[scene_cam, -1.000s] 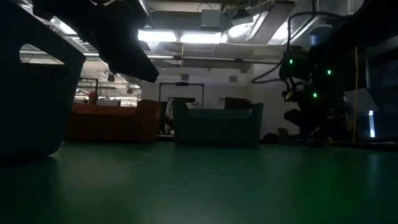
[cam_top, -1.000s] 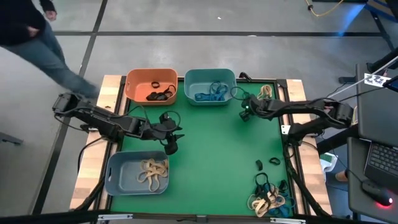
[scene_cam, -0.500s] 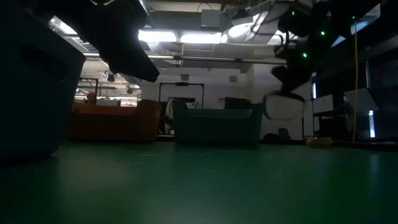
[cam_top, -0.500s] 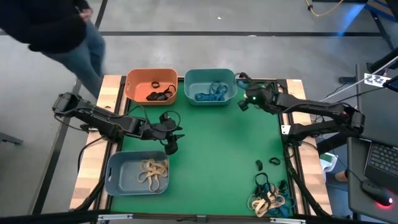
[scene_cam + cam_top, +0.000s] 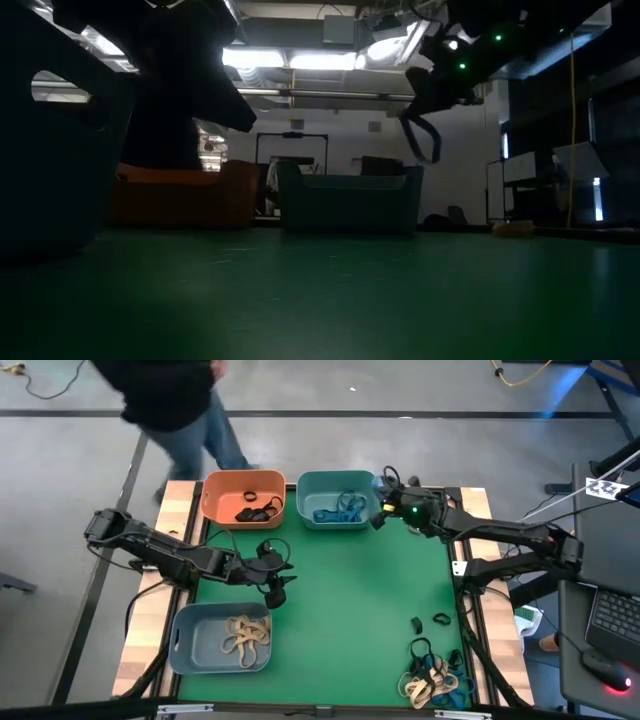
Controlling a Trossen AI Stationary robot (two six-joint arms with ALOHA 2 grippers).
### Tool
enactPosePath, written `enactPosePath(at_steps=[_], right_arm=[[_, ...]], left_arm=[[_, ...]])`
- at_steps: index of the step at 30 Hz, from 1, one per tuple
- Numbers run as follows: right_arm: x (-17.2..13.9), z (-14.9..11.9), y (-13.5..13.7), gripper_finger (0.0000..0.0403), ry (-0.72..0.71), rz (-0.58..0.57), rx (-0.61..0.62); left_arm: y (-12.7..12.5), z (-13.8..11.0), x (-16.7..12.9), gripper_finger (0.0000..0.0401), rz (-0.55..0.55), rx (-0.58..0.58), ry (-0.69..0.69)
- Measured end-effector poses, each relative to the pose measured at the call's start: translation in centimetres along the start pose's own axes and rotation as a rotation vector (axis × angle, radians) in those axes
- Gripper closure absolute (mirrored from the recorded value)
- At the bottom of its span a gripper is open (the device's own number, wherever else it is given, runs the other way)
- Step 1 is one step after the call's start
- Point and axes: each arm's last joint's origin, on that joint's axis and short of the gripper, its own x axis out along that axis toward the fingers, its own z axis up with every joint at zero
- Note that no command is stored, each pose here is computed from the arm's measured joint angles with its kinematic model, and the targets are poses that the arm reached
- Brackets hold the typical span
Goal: Sort rubber bands into baskets
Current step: Put the blue rubber band into the green bin, then put the white rubber band into the blue bin
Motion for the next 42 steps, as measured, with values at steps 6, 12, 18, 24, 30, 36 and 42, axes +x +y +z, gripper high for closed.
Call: enactPosePath(at_steps=[6,12,18,24,30,36,42], right_arm=[[2.2,-0.5,1.2,0.0384,-0.036,0.043,-0.013],[4.3,-2.1,2.1,0.0362,0.023,0.057,-0.032],[3.8,-2.3,2.0,0.0264,0.106,0.065,-0.065],[0.8,0.7,0.7,0.0194,0.292,0.093,-0.109],[-2.3,0.8,-0.8,0.0182,0.53,0.052,-0.077],[-3.7,-1.5,-1.5,0.0196,0.69,-0.02,-0.01],[-3.4,-4.8,-1.4,0.0211,0.747,-0.117,-0.025]], left_arm=[[0.0,0.0,0.0,0.0253,0.0,0.0,-0.001],[0.0,0.0,0.0,0.0253,0.0,0.0,-0.001],[0.0,0.0,0.0,0.0253,0.0,-0.005,0.0],[0.0,0.0,0.0,0.0253,0.0,-0.017,0.0],[0.0,0.0,0.0,0.0253,0.0,-0.014,0.0],[0.0,0.0,0.0,0.0253,0.0,-0.012,0.0],[0.0,0.0,0.0,0.0253,0.0,-0.017,0.0]])
